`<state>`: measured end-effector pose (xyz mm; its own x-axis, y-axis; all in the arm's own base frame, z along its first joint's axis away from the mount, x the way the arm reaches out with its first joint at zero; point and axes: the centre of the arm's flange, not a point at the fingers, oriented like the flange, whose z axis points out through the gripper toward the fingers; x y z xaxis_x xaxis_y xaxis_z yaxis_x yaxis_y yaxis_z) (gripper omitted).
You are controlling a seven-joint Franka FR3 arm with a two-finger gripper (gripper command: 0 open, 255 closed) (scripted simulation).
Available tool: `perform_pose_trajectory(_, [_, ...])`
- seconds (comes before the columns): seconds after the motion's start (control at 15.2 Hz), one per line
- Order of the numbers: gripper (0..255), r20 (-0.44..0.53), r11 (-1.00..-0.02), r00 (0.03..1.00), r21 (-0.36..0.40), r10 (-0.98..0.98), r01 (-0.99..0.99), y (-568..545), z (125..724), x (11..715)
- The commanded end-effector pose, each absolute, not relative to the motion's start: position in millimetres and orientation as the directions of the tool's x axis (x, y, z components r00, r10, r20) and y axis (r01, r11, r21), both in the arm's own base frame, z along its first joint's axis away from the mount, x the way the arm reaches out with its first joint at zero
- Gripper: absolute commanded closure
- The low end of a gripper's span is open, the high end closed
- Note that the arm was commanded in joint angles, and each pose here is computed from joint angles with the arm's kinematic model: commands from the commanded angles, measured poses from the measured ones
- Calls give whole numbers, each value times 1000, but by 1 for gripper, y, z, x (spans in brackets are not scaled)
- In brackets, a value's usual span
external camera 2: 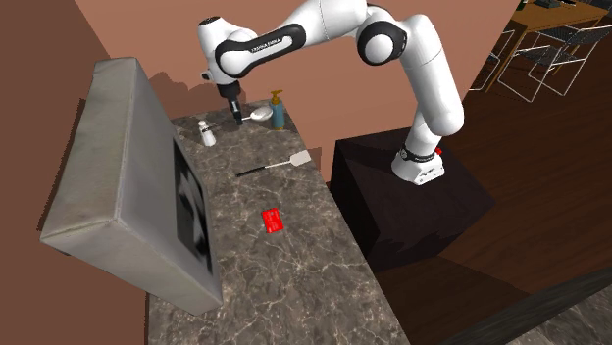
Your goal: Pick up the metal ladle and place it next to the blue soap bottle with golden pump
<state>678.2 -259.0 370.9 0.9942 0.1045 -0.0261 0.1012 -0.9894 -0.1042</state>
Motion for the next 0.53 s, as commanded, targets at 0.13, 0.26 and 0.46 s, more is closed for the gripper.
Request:
perform_pose_trajectory(0.13, [255,-26,-989,994,-104,104,101,-259,350,678])
perform_pose_trajectory(0.26, [255,-26,-989,994,-104,104,101,-259,339,678])
perform_pose_trajectory(0.46, [255,-26,-989,994,-104,104,101,-259,323,678])
